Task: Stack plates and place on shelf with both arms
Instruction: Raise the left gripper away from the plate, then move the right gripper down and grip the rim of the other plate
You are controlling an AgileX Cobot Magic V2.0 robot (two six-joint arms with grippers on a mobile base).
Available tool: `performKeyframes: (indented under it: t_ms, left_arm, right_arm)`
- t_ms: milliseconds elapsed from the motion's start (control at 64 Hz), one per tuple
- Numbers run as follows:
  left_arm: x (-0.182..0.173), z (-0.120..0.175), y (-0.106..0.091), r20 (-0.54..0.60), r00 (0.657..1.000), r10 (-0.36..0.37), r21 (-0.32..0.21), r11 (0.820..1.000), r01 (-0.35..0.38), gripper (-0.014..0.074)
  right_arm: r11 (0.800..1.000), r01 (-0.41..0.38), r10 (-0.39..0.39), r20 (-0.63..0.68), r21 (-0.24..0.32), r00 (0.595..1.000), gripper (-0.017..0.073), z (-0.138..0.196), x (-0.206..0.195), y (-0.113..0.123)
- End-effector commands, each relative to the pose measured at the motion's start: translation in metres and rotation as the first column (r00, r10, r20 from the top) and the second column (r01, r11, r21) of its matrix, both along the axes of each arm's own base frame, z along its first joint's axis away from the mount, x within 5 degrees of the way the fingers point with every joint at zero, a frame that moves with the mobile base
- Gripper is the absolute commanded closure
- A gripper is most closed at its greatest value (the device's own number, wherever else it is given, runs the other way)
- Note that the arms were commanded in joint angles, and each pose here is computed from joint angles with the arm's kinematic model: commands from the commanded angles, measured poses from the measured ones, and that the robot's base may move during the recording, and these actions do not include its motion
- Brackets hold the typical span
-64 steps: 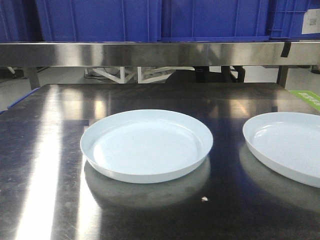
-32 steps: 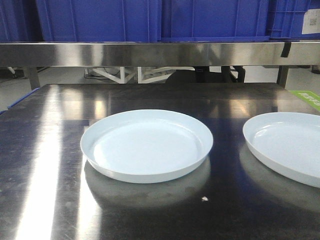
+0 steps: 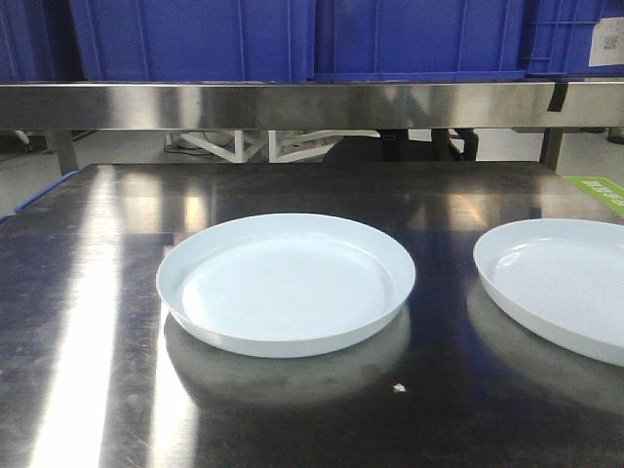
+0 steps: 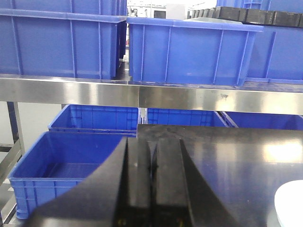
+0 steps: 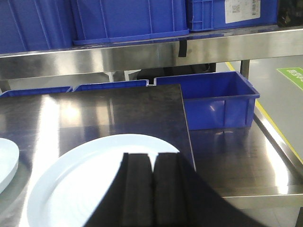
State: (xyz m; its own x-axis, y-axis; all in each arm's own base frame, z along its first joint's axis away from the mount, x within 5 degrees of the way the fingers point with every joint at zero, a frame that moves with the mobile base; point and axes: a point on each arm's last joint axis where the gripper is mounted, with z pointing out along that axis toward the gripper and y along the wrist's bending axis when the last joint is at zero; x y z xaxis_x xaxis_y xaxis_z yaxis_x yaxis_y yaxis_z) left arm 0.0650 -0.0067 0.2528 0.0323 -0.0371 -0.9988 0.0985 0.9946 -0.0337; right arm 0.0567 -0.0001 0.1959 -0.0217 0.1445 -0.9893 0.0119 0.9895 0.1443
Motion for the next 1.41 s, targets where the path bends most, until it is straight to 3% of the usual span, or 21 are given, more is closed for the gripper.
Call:
performKeyframes:
  t_ms: [0, 812, 1062, 1390]
  left_arm:
    - [-0.001, 0.017, 0.002, 0.092, 0.996, 0.019, -0.020, 1.000, -0.017, 0.0513]
    - [-0.001, 0.017, 0.002, 0.092, 0.996, 0.019, -0.020, 1.000, -0.018, 0.0513]
    - [-0.001, 0.017, 0.002, 0.092, 0.996, 0.019, -0.020, 1.000, -0.018, 0.0513]
    - [-0.001, 0.017, 0.002, 0.092, 0.996, 0.019, -0.020, 1.000, -0.018, 0.0513]
  right_arm:
    - [1.000, 0.018, -0.017, 0.099, -0.014, 0.995, 0.0504, 0.008, -0.002, -0.001]
    - [1.000, 0.020, -0.018, 0.104, -0.014, 0.994, 0.0504, 0.008, -0.002, -0.001]
    - [1.000, 0.014, -0.012, 0.159, -0.014, 0.987, 0.0504, 0.043, -0.005, -0.001]
    - [1.000, 0.000, 0.000, -0.015, -0.013, 1.000, 0.0504, 0.093, 0.025, -0.001]
